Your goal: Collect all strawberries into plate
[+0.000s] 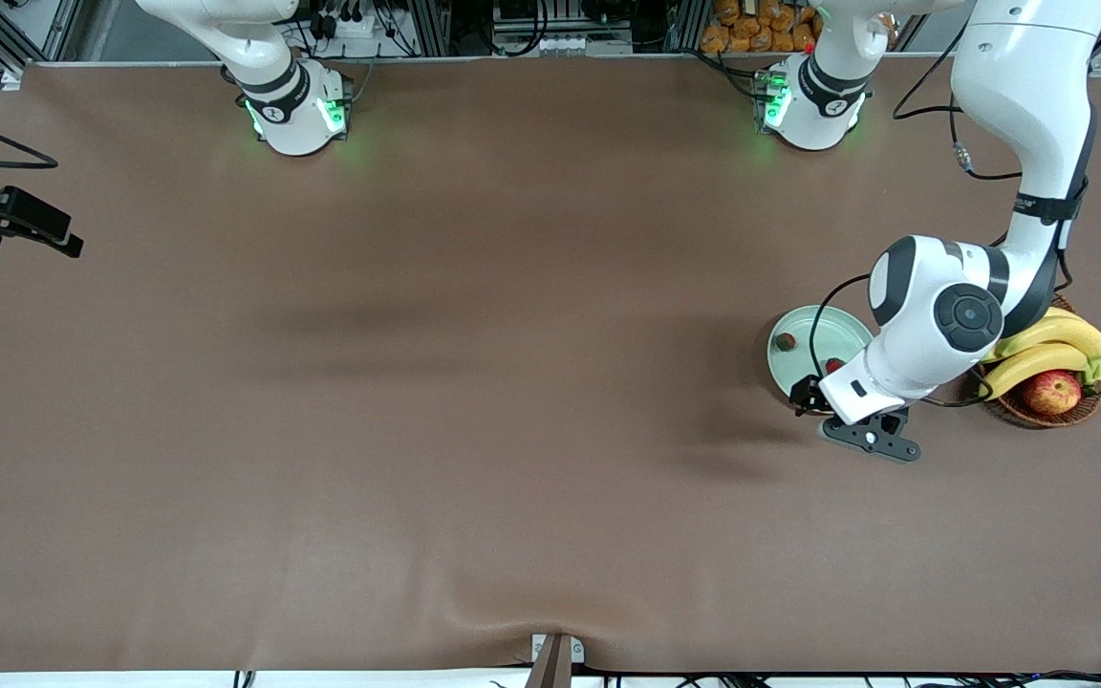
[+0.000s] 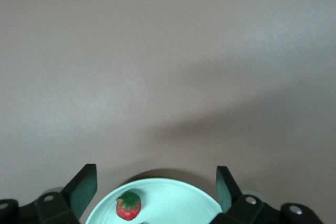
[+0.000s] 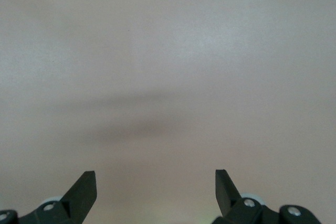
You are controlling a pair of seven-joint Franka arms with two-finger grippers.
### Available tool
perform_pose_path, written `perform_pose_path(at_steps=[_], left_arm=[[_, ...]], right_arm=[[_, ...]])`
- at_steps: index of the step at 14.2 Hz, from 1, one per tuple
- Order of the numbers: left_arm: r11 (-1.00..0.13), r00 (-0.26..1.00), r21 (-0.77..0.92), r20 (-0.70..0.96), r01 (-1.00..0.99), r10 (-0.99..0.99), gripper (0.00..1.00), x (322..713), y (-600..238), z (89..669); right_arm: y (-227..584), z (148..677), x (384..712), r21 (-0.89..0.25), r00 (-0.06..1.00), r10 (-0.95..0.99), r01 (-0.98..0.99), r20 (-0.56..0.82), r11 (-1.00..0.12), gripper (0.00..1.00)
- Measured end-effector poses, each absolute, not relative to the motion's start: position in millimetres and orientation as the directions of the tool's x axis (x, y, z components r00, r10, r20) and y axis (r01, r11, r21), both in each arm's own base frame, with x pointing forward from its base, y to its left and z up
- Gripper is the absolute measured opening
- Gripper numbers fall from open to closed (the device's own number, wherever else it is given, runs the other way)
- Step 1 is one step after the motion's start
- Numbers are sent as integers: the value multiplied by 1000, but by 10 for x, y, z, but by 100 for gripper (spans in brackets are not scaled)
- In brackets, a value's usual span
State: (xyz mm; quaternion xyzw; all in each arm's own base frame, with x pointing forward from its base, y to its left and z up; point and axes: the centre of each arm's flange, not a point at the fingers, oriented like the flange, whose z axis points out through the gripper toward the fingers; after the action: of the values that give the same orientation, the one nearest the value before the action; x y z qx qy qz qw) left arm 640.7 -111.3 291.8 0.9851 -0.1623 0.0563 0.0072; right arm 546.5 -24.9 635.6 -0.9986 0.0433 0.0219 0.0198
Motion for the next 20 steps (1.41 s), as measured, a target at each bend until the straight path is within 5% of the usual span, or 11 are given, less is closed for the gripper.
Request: perform_pose_path(at_steps=[12,20], left_arm=[[-962,936,-48,222,-268,-272,100,6768,-835,3821],[-982,968,-51,168,-180,-186,100,6223,-922,5373]], right_arm=[[-290,6389,5462,-38,995,-93,-95,-46,-995,100],[-276,6405,5460,-38,995,-90,-92,-44,-995,100]])
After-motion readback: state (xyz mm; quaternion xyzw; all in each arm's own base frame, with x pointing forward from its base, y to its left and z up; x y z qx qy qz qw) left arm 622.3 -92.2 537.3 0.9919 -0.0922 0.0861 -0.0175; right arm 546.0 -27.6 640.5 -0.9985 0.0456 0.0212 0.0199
